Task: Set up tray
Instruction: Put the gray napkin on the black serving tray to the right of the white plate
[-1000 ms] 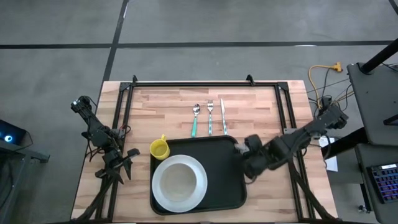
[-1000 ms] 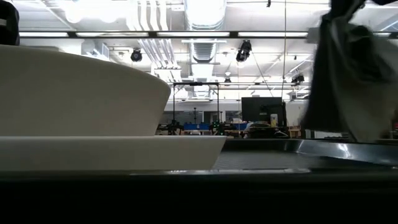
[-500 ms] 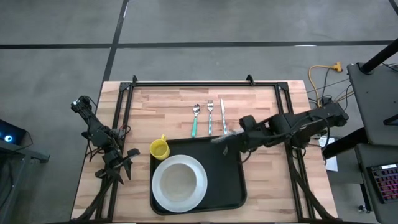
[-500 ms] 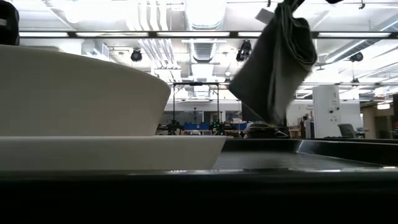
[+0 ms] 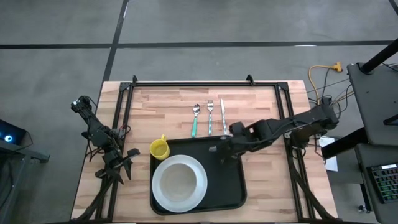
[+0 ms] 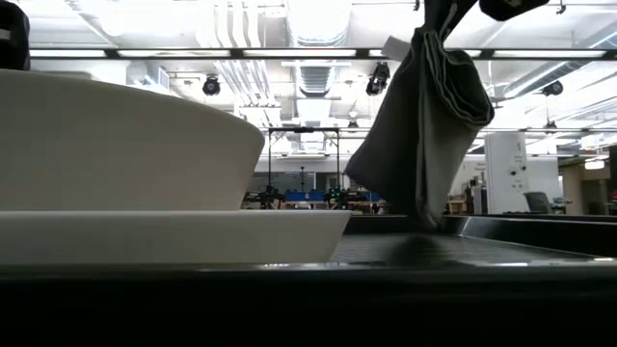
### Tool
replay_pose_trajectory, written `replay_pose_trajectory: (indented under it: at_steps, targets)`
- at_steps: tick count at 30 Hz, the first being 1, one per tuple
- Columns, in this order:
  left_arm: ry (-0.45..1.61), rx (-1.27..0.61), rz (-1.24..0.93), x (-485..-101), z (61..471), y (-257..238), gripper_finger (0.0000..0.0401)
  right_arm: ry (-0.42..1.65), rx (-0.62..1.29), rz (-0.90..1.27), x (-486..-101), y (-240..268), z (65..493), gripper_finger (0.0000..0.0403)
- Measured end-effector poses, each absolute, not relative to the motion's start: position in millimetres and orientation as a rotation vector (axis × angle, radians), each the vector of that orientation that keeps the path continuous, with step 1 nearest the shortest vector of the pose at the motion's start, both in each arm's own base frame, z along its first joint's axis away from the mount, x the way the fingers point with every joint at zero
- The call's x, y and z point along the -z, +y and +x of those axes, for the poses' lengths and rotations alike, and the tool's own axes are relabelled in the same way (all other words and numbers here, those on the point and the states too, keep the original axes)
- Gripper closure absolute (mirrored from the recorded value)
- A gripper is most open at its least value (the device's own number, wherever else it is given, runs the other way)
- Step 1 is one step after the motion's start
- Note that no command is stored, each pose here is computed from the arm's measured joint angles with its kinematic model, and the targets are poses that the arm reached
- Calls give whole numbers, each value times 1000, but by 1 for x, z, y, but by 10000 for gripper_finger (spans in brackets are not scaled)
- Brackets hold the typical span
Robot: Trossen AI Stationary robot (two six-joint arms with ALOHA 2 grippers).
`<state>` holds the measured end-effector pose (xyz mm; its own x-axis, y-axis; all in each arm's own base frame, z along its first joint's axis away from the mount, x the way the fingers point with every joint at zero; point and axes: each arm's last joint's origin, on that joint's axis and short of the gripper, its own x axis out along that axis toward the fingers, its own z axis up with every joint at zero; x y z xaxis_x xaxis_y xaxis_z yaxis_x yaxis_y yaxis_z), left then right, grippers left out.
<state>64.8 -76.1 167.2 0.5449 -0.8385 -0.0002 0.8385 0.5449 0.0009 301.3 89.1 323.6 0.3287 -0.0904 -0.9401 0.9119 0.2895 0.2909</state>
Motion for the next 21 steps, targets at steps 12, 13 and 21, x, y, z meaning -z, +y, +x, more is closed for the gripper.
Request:
replay_pose_trajectory:
  at_steps: [12, 13, 21]
  targets:
    - [0, 995, 1, -167, 65, -76, 269, 1032, 816, 1070, -321, 96, 321, 394]
    - [0, 994, 1, -167, 65, -76, 269, 1014, 828, 1065, -324, 95, 320, 394]
    - [0, 995, 1, -167, 65, -76, 269, 843, 888, 1089, -352, 90, 320, 394]
